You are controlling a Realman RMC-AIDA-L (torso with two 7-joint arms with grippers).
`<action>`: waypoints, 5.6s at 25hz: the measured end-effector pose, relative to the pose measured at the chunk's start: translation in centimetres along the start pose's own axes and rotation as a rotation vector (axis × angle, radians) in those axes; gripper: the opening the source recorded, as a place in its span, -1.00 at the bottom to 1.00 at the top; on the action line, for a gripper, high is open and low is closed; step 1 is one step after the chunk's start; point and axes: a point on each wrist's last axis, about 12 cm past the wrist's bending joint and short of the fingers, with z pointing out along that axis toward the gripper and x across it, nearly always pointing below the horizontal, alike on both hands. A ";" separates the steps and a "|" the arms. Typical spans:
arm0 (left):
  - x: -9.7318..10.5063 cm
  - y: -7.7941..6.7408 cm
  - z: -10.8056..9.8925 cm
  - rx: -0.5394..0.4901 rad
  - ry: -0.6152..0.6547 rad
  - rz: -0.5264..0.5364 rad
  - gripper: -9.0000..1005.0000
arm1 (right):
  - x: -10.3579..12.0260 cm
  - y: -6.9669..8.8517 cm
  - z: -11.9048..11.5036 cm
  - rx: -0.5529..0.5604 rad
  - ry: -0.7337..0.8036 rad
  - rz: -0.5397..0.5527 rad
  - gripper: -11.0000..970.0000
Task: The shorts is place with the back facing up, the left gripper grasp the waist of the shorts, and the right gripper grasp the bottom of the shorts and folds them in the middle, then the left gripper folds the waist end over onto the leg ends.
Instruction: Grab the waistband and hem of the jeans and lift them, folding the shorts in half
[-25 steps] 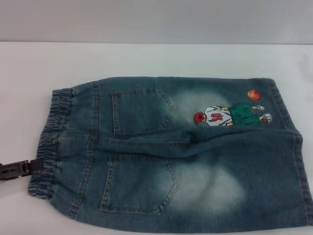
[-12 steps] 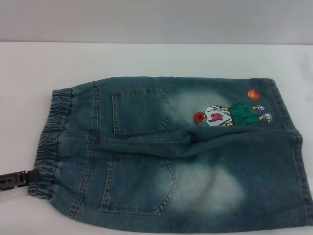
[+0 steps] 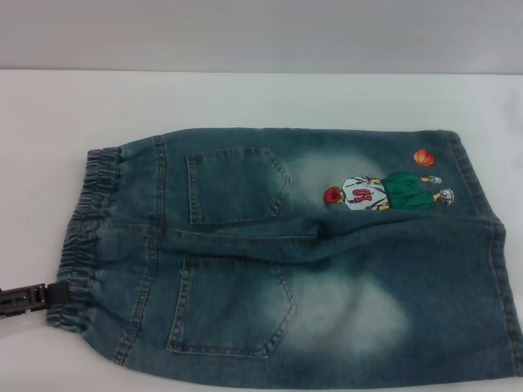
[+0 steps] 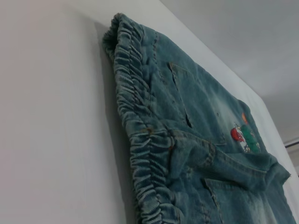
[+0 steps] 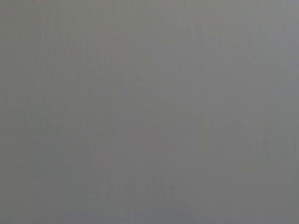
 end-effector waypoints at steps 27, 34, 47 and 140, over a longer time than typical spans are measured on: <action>0.4 0.6 0.2 -0.048 0.022 -0.005 0.64 | -0.1 0.0 0.1 0.001 -0.004 0.001 0.24; 0.2 0.3 0.7 -0.032 0.026 -0.001 0.64 | 0.0 0.1 0.2 -0.001 -0.001 0.001 0.24; -0.9 -0.4 1.2 0.005 0.030 0.013 0.64 | 0.0 0.0 0.2 0.002 0.001 0.001 0.24; -2.0 -0.9 0.8 -0.023 0.102 0.037 -0.67 | 0.2 -0.9 0.8 0.071 0.028 0.009 0.24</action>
